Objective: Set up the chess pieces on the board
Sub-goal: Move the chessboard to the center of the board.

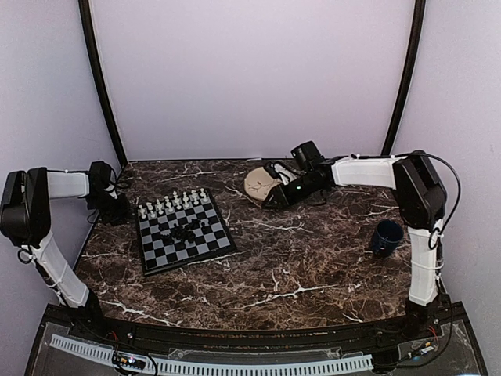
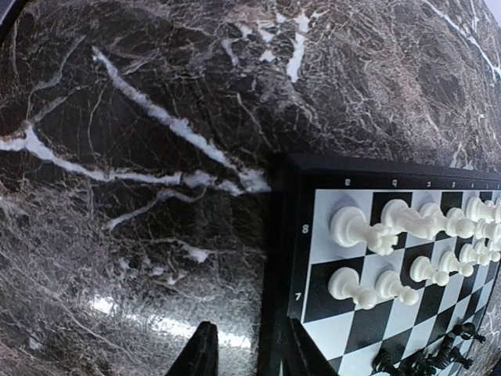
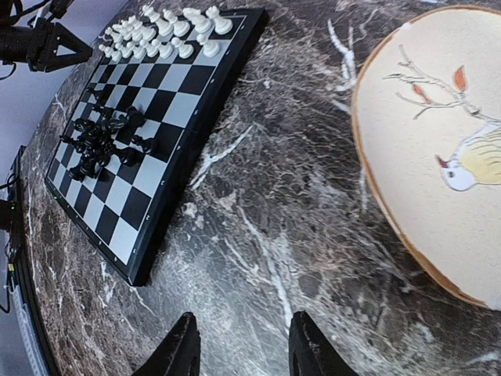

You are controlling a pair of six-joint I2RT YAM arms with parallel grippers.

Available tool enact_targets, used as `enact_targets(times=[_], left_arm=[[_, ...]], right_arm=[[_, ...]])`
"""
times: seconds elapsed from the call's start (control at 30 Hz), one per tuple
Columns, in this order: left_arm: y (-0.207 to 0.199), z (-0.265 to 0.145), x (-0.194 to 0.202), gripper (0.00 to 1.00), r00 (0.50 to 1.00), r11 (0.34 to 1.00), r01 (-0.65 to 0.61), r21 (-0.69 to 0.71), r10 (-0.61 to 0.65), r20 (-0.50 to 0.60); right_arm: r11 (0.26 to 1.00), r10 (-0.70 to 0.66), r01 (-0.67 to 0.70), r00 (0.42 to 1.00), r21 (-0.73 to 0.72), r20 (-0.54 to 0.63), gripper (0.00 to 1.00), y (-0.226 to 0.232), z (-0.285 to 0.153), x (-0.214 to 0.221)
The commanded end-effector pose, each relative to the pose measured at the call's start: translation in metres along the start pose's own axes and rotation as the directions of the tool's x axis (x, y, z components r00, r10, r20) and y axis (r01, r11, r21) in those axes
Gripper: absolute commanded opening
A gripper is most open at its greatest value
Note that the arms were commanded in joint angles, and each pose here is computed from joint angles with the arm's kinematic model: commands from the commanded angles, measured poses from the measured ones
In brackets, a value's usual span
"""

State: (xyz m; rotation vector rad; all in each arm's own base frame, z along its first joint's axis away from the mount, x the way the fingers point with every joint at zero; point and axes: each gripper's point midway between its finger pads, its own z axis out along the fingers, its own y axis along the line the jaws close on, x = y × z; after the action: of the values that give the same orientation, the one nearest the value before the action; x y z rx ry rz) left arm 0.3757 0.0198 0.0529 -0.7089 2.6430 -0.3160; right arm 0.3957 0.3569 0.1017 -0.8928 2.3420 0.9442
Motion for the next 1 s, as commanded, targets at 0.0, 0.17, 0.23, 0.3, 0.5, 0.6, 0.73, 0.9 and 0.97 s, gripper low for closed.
enact_targets(times=[0.0, 0.17, 0.23, 0.3, 0.5, 0.6, 0.73, 0.9, 0.97], left_arm=[[0.01, 0.005, 0.005, 0.3, 0.997, 0.998, 0.063, -0.011, -0.063, -0.037], [0.009, 0.015, -0.015, 0.13, 0.995, 0.995, 0.096, 0.0, -0.096, -0.031], [0.009, 0.019, -0.024, 0.07, 0.994, 0.994, 0.11, -0.001, -0.11, -0.02], [0.006, 0.024, -0.036, 0.01, 0.993, 0.993, 0.12, 0.013, -0.12, -0.002], [-0.002, 0.047, -0.055, 0.0, 0.99, 0.989, 0.144, 0.042, -0.143, -0.021], [-0.003, 0.054, -0.063, 0.0, 0.988, 0.987, 0.155, 0.046, -0.155, -0.007], [-0.009, 0.06, -0.068, 0.0, 0.986, 0.984, 0.165, 0.074, -0.164, -0.016], [-0.016, 0.066, -0.06, 0.0, 0.985, 0.977, 0.172, 0.123, -0.168, -0.048], [-0.016, 0.068, -0.055, 0.0, 0.984, 0.976, 0.173, 0.13, -0.166, -0.062]], right_arm=[[0.997, -0.002, 0.001, 1.0, -0.075, -0.021, 0.39, 0.024, 0.027, -0.007], [0.996, -0.023, 0.017, 0.997, -0.088, -0.068, 0.37, 0.031, 0.059, -0.002], [0.996, -0.029, 0.021, 0.995, -0.083, -0.093, 0.36, 0.03, 0.07, 0.005], [0.996, -0.038, 0.029, 0.993, -0.085, -0.11, 0.35, 0.032, 0.077, 0.01], [0.994, -0.084, 0.071, 0.984, -0.083, -0.156, 0.33, 0.036, 0.087, 0.028], [0.992, -0.108, 0.093, 0.978, -0.089, -0.179, 0.34, 0.039, 0.091, 0.037], [0.985, -0.143, 0.12, 0.969, -0.123, -0.203, 0.36, 0.047, 0.092, 0.049], [0.975, -0.182, 0.147, 0.958, -0.166, -0.222, 0.43, 0.054, 0.092, 0.058], [0.97, -0.198, 0.159, 0.954, -0.182, -0.223, 0.46, 0.057, 0.091, 0.06]])
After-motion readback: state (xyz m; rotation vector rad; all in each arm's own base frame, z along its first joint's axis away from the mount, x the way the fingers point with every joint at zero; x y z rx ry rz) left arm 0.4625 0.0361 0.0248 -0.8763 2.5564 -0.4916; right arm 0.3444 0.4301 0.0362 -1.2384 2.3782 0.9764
